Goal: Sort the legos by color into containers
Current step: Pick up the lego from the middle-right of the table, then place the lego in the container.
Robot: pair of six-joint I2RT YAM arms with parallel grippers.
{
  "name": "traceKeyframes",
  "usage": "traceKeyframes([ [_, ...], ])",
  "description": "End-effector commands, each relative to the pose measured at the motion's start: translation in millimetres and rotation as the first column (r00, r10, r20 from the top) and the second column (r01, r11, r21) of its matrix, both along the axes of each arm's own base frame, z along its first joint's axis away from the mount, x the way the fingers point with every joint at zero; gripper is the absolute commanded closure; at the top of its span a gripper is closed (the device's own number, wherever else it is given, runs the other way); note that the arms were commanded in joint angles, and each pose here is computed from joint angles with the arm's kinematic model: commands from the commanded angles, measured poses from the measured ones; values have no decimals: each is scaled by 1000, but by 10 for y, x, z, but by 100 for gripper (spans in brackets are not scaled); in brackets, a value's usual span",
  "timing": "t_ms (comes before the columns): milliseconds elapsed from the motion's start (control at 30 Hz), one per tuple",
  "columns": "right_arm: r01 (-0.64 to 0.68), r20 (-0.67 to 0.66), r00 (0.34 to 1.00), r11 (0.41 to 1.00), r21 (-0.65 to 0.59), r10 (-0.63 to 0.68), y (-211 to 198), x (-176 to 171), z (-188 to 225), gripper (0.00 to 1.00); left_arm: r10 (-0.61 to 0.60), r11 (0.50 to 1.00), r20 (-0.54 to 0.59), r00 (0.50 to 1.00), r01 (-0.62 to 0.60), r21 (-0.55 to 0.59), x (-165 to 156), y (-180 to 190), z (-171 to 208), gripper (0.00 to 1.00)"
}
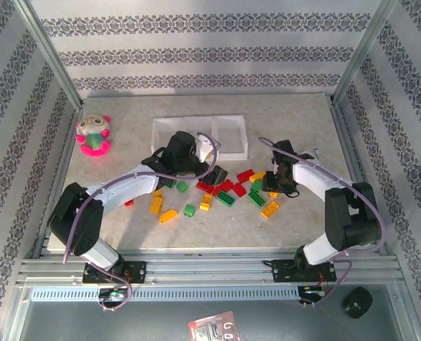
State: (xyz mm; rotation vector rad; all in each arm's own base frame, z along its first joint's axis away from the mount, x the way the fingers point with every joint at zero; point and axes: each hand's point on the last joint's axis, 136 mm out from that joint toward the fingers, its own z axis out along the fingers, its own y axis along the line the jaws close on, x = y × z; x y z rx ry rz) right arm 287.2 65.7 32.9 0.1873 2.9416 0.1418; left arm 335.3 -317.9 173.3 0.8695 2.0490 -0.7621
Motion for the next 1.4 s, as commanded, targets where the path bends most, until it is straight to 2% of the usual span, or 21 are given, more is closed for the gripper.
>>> traceKeyframes([
  [0, -1, -3, 1000, 1000, -7, 1, -10, 44, 44, 56, -86, 995, 46, 995, 88, -45, -42, -190, 79, 1],
  [33, -4, -2, 1000, 1000, -8, 4, -12, 46, 46, 62, -83, 995, 48, 995, 85, -53, -36, -202, 90, 1],
  [133, -7, 1, 1000, 1000, -14, 7, -21, 51, 55, 66, -67, 995, 55, 996, 71, -65, -8, -207, 104, 1],
  [233, -12, 15, 1000, 1000, -11, 12, -20, 59, 97, 77, -57, 997, 57, 997, 60, -56, 5, -187, 101, 1],
  [500, -34, 165, 986, 999, 28, 29, 123, 308, 593, 78, -6, 1000, 75, 997, 8, -30, -27, -35, 66, 1],
  [667, -107, 294, 952, 993, 44, 89, 472, 686, 976, 78, 17, 1000, 64, 998, -17, -8, -143, 104, 33, 1],
  [800, -160, 383, 915, 986, 50, 129, 848, 1115, 1127, 79, 54, 999, 63, 997, -54, -2, -206, 222, 4, 1],
  [1000, -209, 429, 883, 978, -1, 189, 1301, 1736, 1095, 78, 98, 995, 61, 993, -99, 19, -290, 380, -33, 1],
  [1200, -217, 421, 882, 976, -38, 212, 1469, 2099, 896, 79, 150, 986, 70, 986, -154, 58, -332, 548, -56, 1],
  [1300, -217, 418, 881, 975, -56, 220, 1472, 2160, 875, 71, 202, 976, 71, 977, -207, 68, -289, 629, -55, 1],
  [1367, -228, 425, 876, 972, -53, 228, 1476, 2154, 926, 56, 273, 957, 66, 960, -278, 79, -218, 734, -82, 1],
])
